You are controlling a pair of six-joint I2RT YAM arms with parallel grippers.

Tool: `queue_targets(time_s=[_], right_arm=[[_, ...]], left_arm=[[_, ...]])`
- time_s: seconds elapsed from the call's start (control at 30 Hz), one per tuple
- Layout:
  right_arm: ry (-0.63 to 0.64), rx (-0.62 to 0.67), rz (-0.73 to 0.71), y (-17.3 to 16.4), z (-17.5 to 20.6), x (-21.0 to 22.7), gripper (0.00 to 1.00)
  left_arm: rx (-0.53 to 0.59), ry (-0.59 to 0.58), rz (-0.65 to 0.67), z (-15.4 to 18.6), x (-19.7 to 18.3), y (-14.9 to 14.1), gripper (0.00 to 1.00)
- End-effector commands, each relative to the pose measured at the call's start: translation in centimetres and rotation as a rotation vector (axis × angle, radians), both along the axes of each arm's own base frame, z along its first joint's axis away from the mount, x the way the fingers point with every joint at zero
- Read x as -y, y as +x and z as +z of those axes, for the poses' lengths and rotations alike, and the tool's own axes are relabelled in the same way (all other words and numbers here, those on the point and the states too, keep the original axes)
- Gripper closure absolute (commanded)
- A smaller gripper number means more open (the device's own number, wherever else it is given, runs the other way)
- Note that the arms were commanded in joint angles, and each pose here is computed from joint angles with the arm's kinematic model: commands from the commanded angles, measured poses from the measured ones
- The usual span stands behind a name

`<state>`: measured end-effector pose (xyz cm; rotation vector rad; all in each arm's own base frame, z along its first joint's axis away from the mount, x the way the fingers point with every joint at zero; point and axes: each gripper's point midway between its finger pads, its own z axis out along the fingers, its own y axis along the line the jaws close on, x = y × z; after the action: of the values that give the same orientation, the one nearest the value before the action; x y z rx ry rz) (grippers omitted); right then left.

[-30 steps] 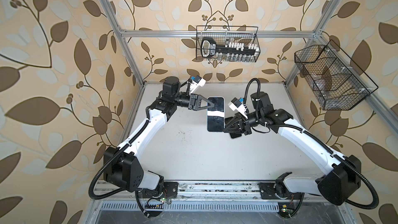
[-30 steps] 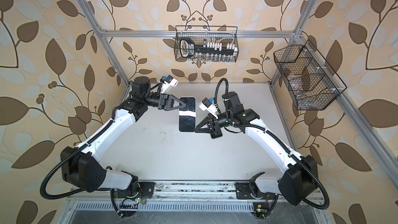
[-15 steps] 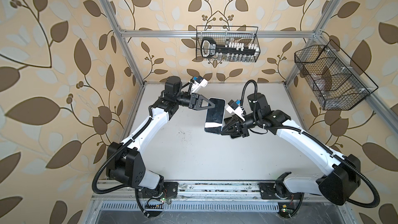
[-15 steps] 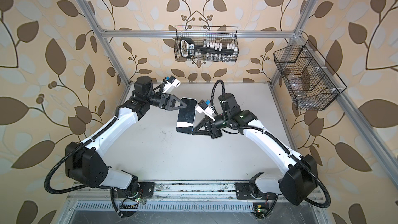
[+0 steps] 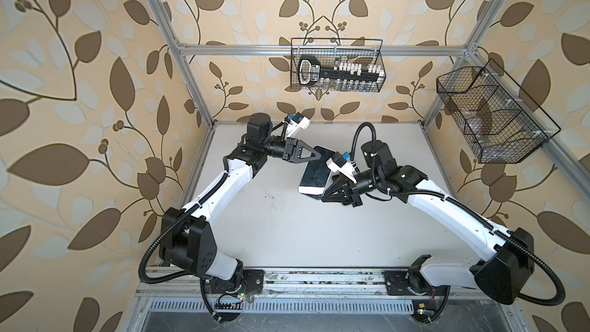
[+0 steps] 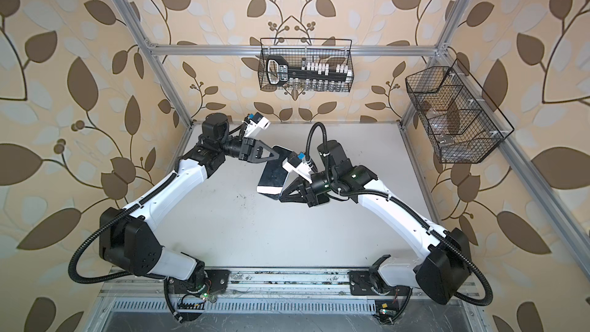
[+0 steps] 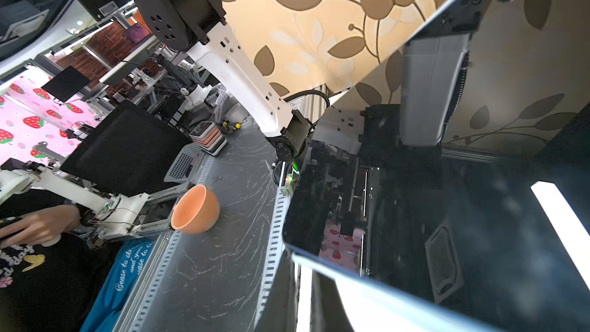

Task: Take the phone out of the phone case
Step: Remove the phone case from the phone.

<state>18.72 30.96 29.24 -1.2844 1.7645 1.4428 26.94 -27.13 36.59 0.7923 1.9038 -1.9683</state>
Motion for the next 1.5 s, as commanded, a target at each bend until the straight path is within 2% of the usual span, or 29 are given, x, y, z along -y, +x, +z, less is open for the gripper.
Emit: queue_targets(time_s=[0.0,0.43,0.63,0.73,1.07,1.13,1.17,1.33,1.47], right_arm=[[0.109,0.187,0.031,-0.6,3.4,-0.5,0.93],[0.086,0.21,-0.059,0.8,2.7,-0.4,0.9],[0.121,0.163,-0.142,1.7,2.9,1.4,0.75],[0.153,0.133,-0.206,2.4,2.9,2.7,0.61],[0.208,0.002,-0.387,4.5,1.0,5.7,0.36],[0.218,-0.017,-0.408,4.9,0.7,5.9,0.29],[0.218,-0.027,-0.416,5.0,0.5,6.0,0.22],[0.216,-0.063,-0.484,6.2,-0.2,6.3,0.19],[0.266,-0.121,-0.561,7.3,-0.6,6.6,0.19]], left_arm=[[0.046,-0.009,0.104,0.3,1.0,1.9,1.0],[0.04,-0.007,0.111,0.2,1.2,2.0,1.0],[0.043,0.009,0.14,0.0,1.1,2.6,1.0],[0.041,0.02,0.181,-0.1,1.0,3.5,1.0],[0.026,0.068,0.423,-0.8,-0.9,7.4,1.0],[0.03,0.077,0.47,-0.8,-1.3,7.8,1.0],[0.033,0.082,0.495,-0.7,-1.5,8.1,1.0],[0.058,0.1,0.637,0.0,-3.4,8.5,1.0],[0.033,0.105,0.798,0.0,-5.5,9.2,1.0]])
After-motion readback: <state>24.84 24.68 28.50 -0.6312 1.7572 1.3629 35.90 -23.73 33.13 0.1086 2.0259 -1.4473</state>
